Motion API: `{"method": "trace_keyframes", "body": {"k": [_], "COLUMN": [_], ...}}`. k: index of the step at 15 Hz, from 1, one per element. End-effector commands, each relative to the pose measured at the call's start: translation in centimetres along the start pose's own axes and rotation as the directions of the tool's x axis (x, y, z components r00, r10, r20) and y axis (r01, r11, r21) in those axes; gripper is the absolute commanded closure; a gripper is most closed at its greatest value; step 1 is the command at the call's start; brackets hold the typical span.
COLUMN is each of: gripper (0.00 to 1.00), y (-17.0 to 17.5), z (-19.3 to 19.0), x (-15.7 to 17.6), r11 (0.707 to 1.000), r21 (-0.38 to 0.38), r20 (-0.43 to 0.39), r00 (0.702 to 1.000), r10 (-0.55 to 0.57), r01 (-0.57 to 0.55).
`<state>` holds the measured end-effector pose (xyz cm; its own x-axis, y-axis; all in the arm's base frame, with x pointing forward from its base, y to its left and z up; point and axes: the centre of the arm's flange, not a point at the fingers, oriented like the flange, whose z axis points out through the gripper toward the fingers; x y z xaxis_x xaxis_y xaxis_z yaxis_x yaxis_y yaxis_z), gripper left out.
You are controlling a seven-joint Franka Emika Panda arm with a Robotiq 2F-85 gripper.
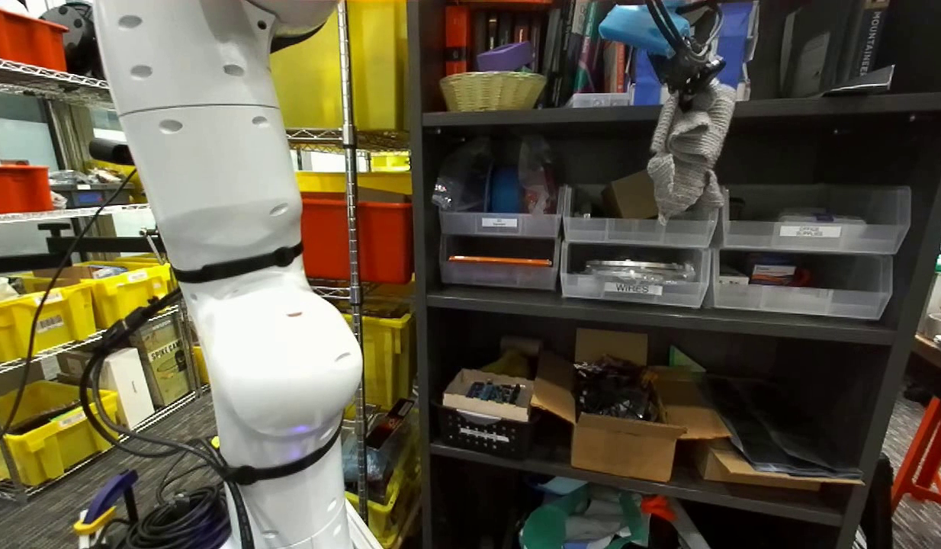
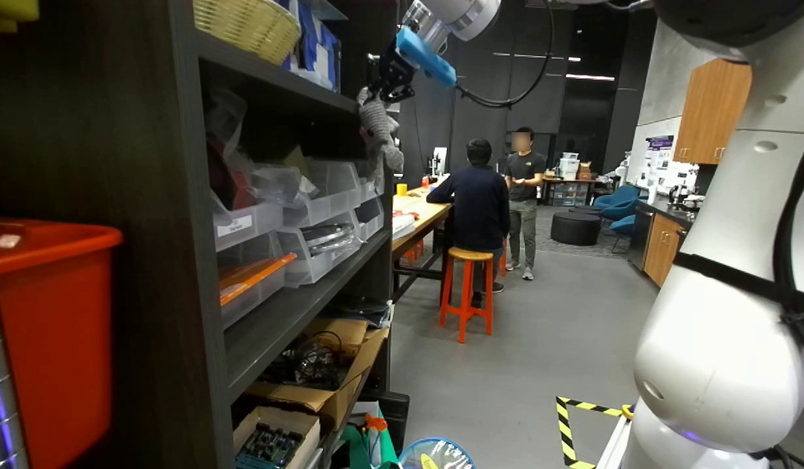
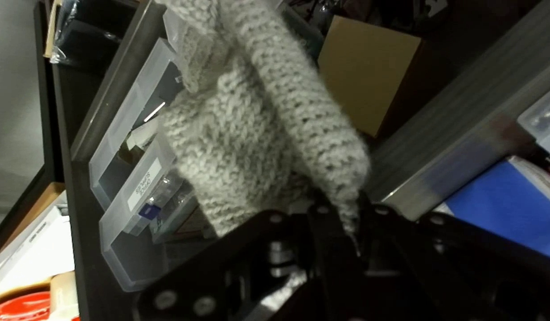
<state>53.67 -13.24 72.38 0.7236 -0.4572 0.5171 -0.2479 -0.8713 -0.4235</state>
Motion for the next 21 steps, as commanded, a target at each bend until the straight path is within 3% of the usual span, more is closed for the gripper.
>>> {"method": "trace_keyframes", "body": {"k": [1,7,21], "gripper": [0.97,0.97,0.97], "y": [-1.3,-2.5,-4.4], "z": [0.2,1.0,2.1], "x": [-0.5,-2.2,-8.1], "r11": [1.0,0.998,0.971], "r21": [-0.002,0.008,0.024], "r20": [0.059,0.104,0.099], "r00": [0.998,0.993,0.966], "r10": [-0.021,-0.062,-0.24], "r01": [0.021,0.061,0.239]}}
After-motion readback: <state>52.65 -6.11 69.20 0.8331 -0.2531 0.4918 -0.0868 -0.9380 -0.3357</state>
